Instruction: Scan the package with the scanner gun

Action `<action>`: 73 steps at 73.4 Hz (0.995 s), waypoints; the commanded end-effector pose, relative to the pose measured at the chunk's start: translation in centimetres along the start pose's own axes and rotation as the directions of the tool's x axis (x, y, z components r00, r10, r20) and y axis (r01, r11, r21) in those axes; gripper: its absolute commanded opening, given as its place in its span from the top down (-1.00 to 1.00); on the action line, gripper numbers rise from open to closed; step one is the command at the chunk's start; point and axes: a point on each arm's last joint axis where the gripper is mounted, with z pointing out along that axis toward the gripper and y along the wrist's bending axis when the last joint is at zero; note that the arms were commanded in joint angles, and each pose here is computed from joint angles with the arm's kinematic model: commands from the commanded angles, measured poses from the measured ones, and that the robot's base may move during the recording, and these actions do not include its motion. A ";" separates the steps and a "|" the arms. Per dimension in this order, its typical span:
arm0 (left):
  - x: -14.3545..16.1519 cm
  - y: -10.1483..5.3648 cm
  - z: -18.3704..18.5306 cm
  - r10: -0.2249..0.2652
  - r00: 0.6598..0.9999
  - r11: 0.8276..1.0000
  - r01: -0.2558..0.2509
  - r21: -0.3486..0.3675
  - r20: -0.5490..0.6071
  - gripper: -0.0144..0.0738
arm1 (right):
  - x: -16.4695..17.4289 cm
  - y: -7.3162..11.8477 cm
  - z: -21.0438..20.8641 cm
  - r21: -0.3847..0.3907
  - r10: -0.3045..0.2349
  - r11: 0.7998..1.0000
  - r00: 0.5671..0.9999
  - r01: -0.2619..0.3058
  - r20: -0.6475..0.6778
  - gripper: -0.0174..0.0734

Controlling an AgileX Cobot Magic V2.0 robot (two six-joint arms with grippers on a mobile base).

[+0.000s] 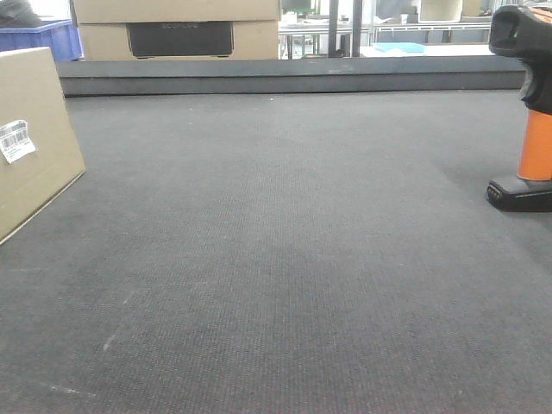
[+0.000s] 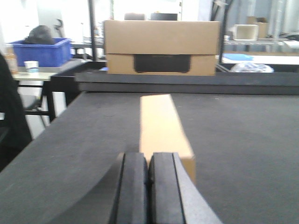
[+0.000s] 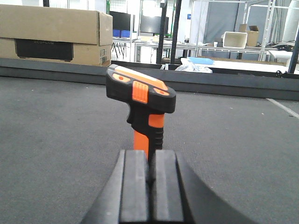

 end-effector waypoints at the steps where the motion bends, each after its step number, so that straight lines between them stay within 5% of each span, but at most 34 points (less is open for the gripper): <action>1: 1.2 0.1 -0.6 0.012 0.999 1.000 -0.012 -0.015 0.029 0.90 | -0.2 0.0 0.0 0.007 -0.005 1.000 1.000 0.005 0.023 0.98; 22: 4.1 0.0 -0.7 0.011 0.998 1.000 -0.012 -0.013 -0.062 0.90 | -0.2 0.0 0.0 0.007 -0.005 1.000 1.000 0.005 0.023 0.98; 73: 4.2 0.0 -0.7 0.011 0.998 1.000 -0.012 -0.013 -0.066 0.90 | -0.2 0.0 0.0 0.007 -0.005 1.000 1.000 0.005 0.023 0.98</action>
